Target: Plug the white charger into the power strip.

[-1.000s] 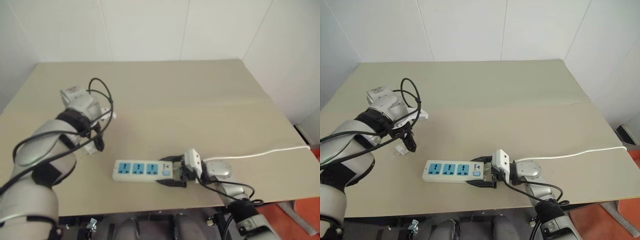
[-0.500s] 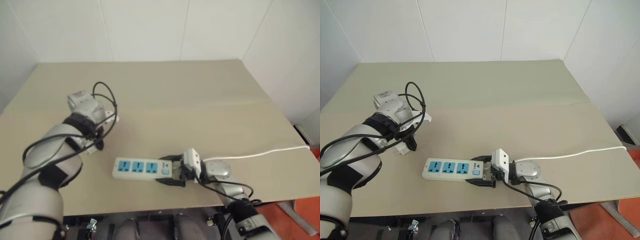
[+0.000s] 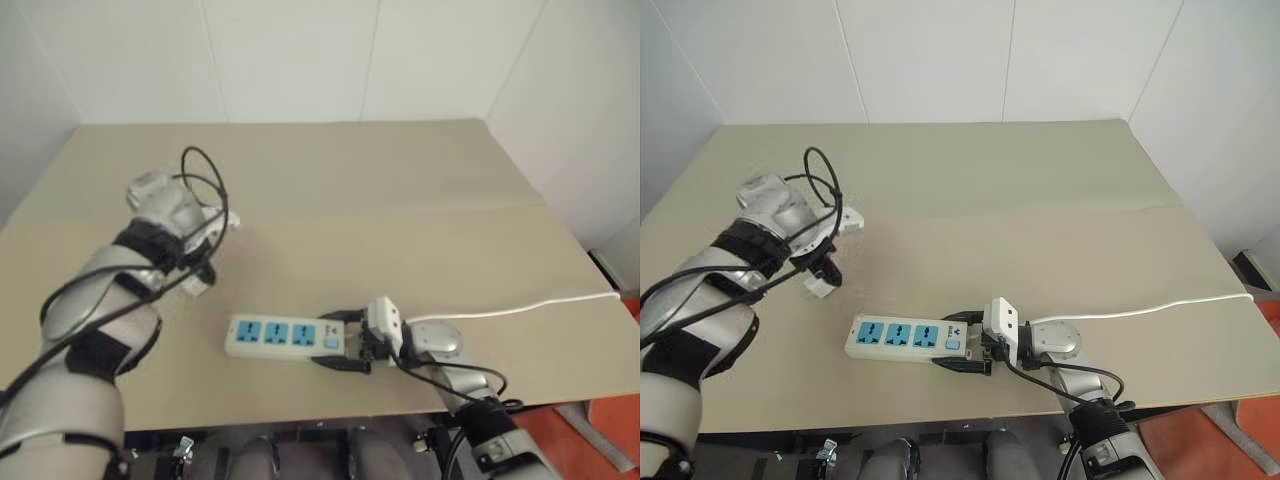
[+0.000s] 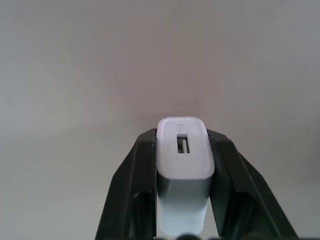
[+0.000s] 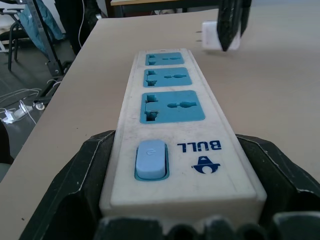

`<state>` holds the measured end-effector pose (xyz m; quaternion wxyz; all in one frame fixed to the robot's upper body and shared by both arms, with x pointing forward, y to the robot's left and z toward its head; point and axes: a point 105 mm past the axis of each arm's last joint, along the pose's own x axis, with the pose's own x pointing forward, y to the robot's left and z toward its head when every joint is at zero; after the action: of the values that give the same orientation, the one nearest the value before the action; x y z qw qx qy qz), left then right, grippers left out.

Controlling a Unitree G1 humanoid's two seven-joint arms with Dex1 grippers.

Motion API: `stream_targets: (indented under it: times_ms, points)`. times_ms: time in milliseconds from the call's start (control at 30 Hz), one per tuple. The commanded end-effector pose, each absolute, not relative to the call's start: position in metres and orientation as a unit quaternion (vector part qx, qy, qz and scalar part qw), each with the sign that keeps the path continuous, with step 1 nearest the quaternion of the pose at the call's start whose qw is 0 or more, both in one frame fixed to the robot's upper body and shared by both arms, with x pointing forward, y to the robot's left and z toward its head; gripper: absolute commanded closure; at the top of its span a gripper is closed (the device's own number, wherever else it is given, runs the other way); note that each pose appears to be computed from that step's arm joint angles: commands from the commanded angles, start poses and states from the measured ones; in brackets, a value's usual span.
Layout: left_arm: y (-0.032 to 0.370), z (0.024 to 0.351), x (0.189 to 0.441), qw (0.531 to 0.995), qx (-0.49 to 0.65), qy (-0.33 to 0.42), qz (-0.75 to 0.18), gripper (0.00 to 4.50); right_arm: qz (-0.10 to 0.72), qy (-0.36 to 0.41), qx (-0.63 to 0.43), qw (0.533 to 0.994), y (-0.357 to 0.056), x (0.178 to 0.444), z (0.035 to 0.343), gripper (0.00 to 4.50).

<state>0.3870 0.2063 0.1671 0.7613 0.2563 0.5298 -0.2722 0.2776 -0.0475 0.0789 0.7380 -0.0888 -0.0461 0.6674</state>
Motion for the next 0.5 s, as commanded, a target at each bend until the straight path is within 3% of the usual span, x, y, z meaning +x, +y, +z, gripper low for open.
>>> stream_targets:
  times_ms: [33,133,200,333,500]
  points:
    - [0.168,0.248,0.417,0.88,0.226,0.267,-0.321,3.48,0.678,-0.043,-0.089,0.728,-0.043,0.274,0.078,1.04]
    - [0.151,0.301,0.421,0.93,0.189,0.023,-0.315,3.48,0.681,-0.045,-0.09,0.725,-0.041,0.275,0.078,1.04]
    - [0.147,0.321,0.413,0.936,0.162,-0.081,-0.302,3.48,0.682,-0.046,-0.089,0.725,-0.039,0.276,0.077,1.04]
    - [0.128,0.335,0.382,0.898,0.06,-0.169,-0.401,3.48,0.684,-0.045,-0.092,0.722,-0.039,0.278,0.076,1.04]
    - [0.099,0.298,0.328,0.806,0.075,-0.166,-0.564,3.48,0.687,-0.042,-0.092,0.719,-0.039,0.278,0.074,1.04]
